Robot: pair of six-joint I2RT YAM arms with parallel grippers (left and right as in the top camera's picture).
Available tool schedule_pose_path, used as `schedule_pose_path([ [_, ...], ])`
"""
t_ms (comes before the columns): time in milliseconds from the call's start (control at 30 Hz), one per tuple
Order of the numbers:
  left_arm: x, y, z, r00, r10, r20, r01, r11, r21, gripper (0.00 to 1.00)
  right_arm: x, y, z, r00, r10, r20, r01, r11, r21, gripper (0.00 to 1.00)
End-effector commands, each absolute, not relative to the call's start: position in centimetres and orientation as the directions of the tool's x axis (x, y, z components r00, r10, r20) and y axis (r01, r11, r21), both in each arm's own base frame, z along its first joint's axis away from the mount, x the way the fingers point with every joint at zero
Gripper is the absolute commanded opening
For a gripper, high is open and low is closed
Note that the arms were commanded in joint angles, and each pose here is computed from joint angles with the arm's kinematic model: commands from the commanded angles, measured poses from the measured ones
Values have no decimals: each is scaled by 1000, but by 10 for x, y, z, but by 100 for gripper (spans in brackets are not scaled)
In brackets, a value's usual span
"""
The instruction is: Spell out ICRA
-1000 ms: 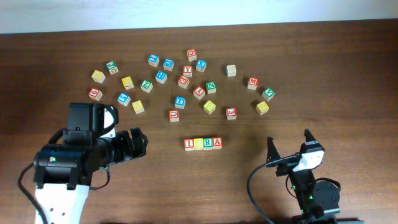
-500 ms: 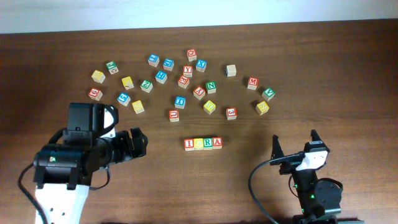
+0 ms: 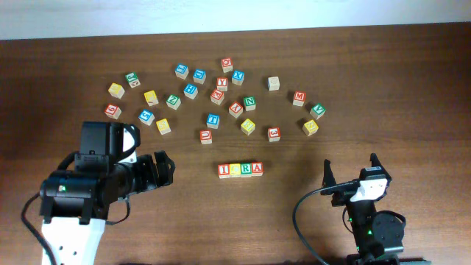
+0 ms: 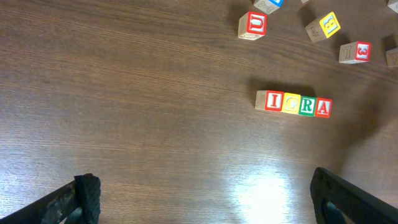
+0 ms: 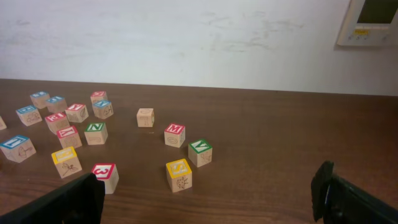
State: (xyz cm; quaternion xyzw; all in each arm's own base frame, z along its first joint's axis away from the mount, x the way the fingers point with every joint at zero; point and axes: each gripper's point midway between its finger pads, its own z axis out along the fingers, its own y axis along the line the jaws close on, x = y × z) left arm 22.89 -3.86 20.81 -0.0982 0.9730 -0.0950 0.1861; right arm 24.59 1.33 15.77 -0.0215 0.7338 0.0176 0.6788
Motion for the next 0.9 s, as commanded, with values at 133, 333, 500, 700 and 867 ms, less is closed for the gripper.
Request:
schedule_pose_path([
  [133,229,-36,206,-911,-227,-343,-161,964,-210,99,246,10,155,-79,-14,-997,-41,999,-11,98],
  [333,229,-36,206,-911,-227,-343,-161,964,-210,99,246,10,155,-79,-14,-997,-41,999,-11,98],
  [500,222,-35,203,-921,-226,-316,-167,965,-202,99,246,10,155,-79,-14,-997,-41,999,-11,98],
  [700,244,-38,202,-865,-83,-494,5,985,-174,99,246,10,155,-79,-14,-997,-41,999,-11,98],
  [867,260,-59,196,-635,67,-769,263,956,-133,99,246,10,155,-79,-14,-997,-41,999,-11,98],
])
